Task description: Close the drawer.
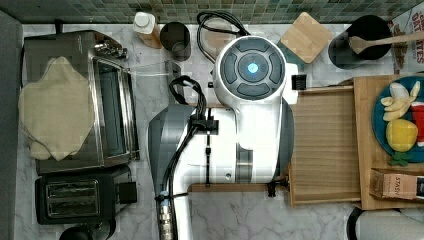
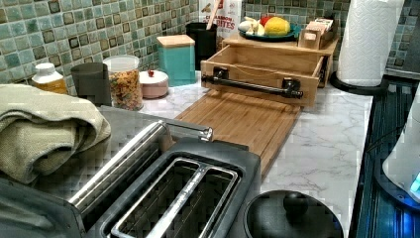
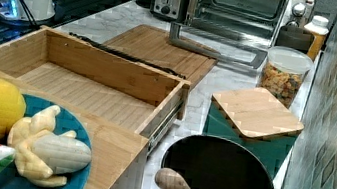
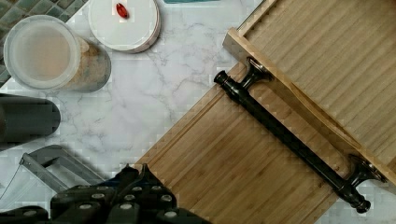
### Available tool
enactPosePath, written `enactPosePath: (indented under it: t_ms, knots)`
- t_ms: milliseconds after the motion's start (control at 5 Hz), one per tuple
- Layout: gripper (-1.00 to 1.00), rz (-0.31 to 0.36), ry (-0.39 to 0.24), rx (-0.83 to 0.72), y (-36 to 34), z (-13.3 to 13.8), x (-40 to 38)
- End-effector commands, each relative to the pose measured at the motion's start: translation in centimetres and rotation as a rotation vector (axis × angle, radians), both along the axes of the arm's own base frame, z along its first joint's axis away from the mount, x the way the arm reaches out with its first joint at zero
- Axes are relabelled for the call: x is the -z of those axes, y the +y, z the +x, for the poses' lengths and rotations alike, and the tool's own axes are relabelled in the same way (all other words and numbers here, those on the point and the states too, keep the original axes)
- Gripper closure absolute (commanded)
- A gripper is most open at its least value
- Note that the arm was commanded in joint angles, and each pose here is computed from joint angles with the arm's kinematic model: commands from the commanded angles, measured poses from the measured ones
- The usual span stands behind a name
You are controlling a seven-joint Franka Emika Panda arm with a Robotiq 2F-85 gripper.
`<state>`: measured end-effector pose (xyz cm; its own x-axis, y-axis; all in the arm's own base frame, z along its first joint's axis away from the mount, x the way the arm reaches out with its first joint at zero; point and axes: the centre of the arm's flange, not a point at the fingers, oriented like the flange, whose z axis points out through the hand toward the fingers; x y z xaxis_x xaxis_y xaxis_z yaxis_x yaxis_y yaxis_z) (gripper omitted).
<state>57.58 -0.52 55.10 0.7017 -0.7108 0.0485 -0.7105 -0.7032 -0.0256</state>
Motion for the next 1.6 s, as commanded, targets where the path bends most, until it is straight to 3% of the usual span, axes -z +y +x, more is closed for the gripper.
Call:
enactPosePath:
  t_ms: [200, 400, 600, 1000, 1600]
  knots:
    - [1.0, 0.0, -0.002, 0.0, 0.0, 0.0, -0.1]
    - [1.0, 0.033, -0.015, -0.098, 0.4, -0.1, 1.3]
    - [1.0, 0.019, -0.026, -0.306, 1.5, -0.7, 3.7]
    - [1.0, -0.025, 0.011, -0.667, 2.3, -2.5, 7.2]
    - [1.0, -0.006, 0.086, -0.794, 0.6, -4.4, 14.5]
